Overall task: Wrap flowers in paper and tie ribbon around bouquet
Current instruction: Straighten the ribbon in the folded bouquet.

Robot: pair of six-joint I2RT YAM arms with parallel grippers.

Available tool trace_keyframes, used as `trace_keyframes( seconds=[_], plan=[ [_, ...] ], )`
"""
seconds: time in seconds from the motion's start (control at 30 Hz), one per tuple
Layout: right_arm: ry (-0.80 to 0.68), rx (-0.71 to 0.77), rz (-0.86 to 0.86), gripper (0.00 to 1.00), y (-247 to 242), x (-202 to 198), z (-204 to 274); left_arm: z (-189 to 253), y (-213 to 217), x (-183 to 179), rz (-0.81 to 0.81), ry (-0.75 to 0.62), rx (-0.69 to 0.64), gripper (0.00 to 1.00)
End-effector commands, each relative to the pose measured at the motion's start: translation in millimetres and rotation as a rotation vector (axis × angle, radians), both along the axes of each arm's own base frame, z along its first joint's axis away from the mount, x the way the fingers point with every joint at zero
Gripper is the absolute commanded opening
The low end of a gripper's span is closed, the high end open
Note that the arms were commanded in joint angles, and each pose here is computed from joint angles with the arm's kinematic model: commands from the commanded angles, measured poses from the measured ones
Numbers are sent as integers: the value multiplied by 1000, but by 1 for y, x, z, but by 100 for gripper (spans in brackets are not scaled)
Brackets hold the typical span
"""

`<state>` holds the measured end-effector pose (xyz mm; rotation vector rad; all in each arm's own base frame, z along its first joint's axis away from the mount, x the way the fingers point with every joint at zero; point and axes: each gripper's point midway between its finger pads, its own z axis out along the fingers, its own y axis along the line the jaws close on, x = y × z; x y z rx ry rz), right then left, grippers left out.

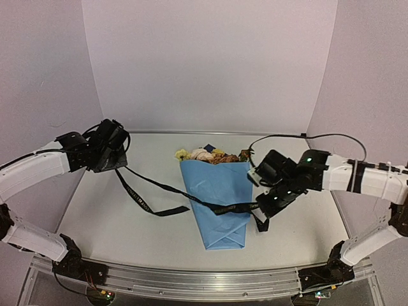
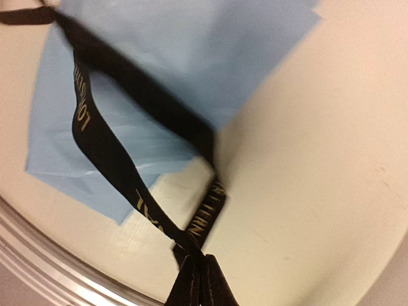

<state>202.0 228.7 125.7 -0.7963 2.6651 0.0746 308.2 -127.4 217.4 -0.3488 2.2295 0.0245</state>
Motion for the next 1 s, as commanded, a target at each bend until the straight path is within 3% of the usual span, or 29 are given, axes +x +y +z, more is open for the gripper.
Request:
trace_keyframes(
  seconds=[0.0,0.1,0.27,0.37,0.6,0.77,0.83,0.97],
  plan=[
    [-82,-213,-236,0,-112,6,28,70,38,-10,75,-178,54,0],
    [-142,-265,-335,0,-156,9,52,88,49,-16,88,-205,92,0],
    [-143,-324,-507,0,-209,1,66,75,41,-24,31,-149,133,0],
    [-95,-355,-595,0,-230,-8,61,43,23,-32,-38,-77,70,0],
    [71,-397,-790,0,-259,-33,23,-78,-25,-81,-187,205,-137,0],
    [163,-394,-888,0,-260,-43,-2,-130,-46,-112,-200,330,-281,1],
    [186,-404,-915,6,-261,-44,-7,-142,-52,-117,-199,357,-342,12],
    [222,-348,-928,40,-250,-41,-13,-145,-65,-119,-251,368,-379,34]
  ],
)
